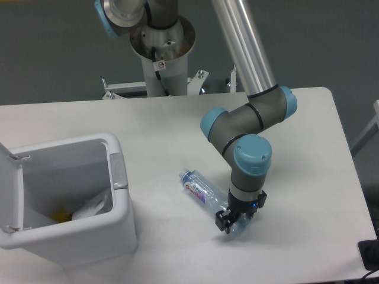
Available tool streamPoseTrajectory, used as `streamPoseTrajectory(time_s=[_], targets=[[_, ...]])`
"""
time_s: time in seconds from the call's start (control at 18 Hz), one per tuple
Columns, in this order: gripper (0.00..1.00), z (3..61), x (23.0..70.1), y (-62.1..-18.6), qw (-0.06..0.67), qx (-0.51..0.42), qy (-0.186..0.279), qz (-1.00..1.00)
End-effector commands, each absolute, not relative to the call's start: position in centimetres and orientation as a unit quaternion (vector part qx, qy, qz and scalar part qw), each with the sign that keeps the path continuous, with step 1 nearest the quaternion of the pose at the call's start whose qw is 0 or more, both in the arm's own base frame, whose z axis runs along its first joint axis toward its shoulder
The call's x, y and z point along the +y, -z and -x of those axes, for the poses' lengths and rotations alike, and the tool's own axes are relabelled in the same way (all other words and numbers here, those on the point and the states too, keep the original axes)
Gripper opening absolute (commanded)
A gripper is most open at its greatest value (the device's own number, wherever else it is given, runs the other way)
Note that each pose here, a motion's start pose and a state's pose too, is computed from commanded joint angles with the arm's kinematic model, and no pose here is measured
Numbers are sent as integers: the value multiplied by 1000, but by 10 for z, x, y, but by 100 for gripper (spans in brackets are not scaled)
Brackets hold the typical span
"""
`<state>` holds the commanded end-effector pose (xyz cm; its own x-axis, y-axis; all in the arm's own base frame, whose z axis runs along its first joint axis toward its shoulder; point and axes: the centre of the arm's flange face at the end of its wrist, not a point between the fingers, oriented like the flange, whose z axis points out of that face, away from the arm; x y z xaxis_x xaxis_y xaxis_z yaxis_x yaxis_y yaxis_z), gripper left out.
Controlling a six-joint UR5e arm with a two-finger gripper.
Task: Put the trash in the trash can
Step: 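Lower the gripper onto the bottle's middle and close around it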
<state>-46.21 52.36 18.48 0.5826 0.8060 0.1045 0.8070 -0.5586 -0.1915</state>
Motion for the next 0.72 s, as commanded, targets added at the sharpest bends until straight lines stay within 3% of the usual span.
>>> streamPoseTrajectory(time_s=[0.56, 0.72], targets=[[63, 464, 524, -194, 117, -456, -1, 882], [62, 465, 525, -217, 133, -454, -7, 881]])
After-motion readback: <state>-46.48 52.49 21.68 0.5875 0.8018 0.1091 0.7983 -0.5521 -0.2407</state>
